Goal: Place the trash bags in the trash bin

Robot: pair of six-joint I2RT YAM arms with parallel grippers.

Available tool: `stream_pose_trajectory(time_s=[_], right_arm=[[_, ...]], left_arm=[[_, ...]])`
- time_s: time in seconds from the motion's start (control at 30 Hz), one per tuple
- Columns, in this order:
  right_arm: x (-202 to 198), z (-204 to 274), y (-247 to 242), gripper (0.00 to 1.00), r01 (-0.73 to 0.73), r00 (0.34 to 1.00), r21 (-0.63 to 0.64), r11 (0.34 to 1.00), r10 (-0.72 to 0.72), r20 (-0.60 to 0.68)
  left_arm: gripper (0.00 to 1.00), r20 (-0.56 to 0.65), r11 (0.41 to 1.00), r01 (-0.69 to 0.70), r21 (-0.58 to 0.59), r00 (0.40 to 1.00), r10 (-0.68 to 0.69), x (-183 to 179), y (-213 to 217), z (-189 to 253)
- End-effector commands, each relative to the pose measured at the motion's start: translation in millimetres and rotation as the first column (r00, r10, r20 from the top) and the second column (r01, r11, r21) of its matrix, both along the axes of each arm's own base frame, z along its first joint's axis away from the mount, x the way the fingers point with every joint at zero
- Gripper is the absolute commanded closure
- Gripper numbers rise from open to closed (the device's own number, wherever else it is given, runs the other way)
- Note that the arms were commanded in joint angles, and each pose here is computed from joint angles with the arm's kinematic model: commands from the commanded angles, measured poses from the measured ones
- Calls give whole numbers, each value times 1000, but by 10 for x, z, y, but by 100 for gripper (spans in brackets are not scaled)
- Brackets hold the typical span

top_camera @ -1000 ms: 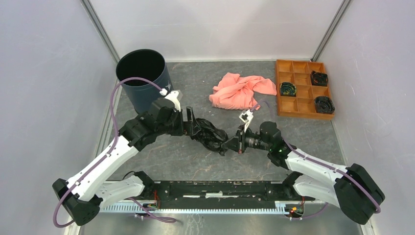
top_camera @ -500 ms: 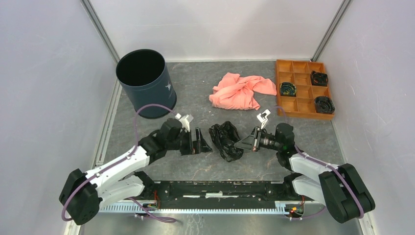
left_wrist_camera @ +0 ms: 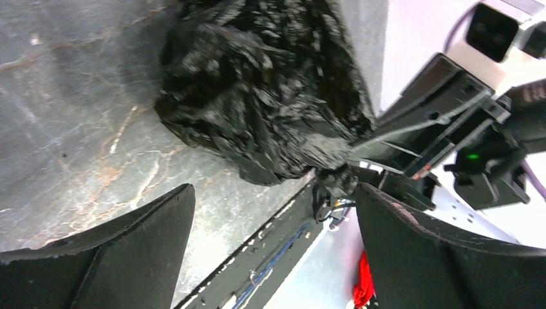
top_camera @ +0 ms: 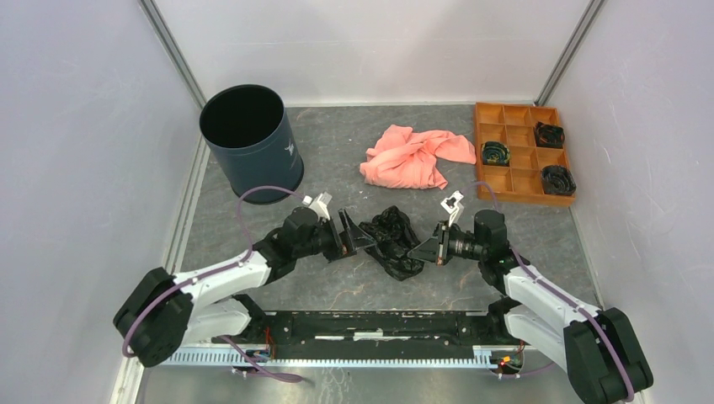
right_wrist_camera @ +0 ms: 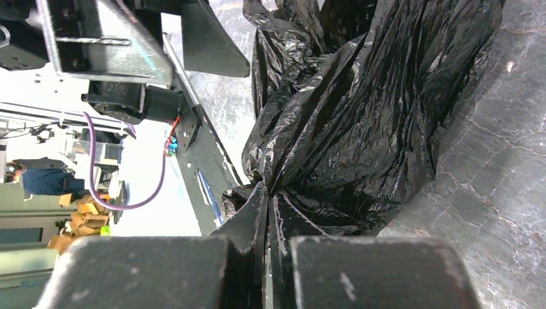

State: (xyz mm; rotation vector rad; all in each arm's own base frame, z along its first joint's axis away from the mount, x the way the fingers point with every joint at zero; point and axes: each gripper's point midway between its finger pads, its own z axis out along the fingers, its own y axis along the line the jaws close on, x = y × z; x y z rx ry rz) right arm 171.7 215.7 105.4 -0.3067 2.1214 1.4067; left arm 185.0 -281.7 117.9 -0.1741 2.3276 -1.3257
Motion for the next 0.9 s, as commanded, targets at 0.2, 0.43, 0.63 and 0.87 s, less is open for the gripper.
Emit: stream_pose_trajectory(time_s=[0.2,0.43,0.63,0.87], right_arm=[[4,123,17,97,-68,993,-14,998,69,100],[-43,121,8,97,-117,985,-46,992,121,125],[-27,153,15,96,-116,984,-44,992,121,132],[-19,76,8,94,-109,987,-74,991,117,114]], left_arm=[[0,81,996,-11,86,997,4,438,-5,123],[0,97,958,209,194,968,-231,398,-16,127],[6,13,932,302,200,950,-311,243,-106,-184],[58,1,930,367,-12,930,-368,-133,-168,-155]])
